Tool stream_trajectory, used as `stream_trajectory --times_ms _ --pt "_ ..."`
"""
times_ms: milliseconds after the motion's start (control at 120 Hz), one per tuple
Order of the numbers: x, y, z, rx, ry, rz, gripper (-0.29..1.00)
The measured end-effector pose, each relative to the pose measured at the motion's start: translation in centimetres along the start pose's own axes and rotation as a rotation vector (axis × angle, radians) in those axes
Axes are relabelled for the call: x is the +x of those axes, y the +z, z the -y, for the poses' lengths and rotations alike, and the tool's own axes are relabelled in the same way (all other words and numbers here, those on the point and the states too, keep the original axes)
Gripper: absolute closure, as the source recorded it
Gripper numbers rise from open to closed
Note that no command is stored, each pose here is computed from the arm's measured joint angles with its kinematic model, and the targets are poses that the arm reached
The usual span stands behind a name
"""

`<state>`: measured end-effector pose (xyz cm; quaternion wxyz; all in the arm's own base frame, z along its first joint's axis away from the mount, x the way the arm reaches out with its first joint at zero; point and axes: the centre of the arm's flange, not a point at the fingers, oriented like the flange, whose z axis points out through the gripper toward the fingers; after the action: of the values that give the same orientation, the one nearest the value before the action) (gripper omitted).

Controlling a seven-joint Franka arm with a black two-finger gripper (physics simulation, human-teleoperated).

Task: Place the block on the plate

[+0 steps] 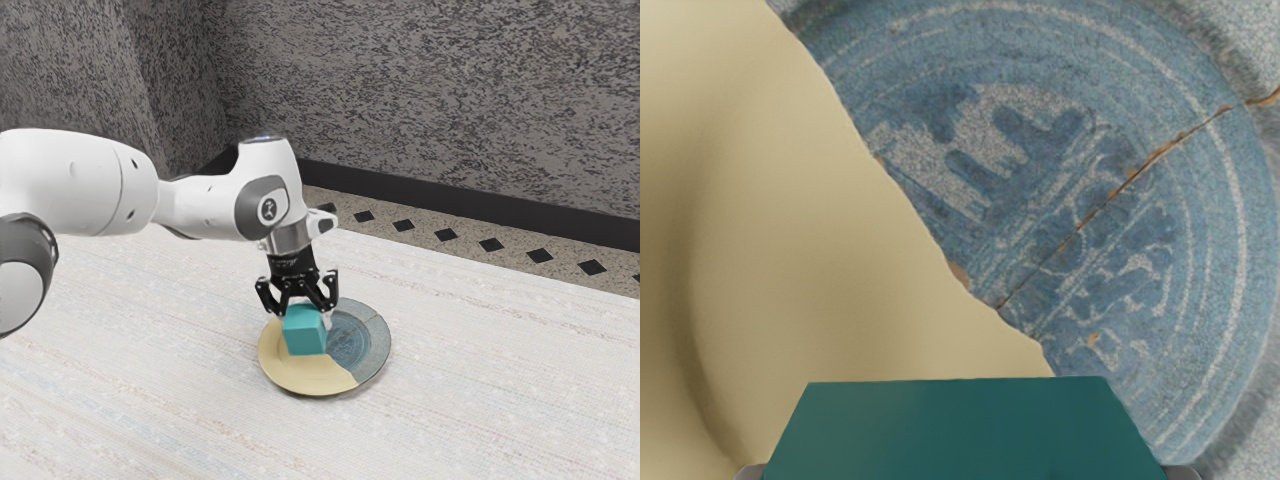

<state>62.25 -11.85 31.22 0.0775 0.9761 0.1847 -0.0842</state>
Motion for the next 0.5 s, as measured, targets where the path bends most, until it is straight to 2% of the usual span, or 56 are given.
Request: stream_trajectory --times_ms 300,500 --pt "-0.2 -0.4 -0.4 -0.011 0.014 -0.009 0.08" --pt "-0.3 -4.9 -0.3 -0.023 0.041 -0.047 0.03"
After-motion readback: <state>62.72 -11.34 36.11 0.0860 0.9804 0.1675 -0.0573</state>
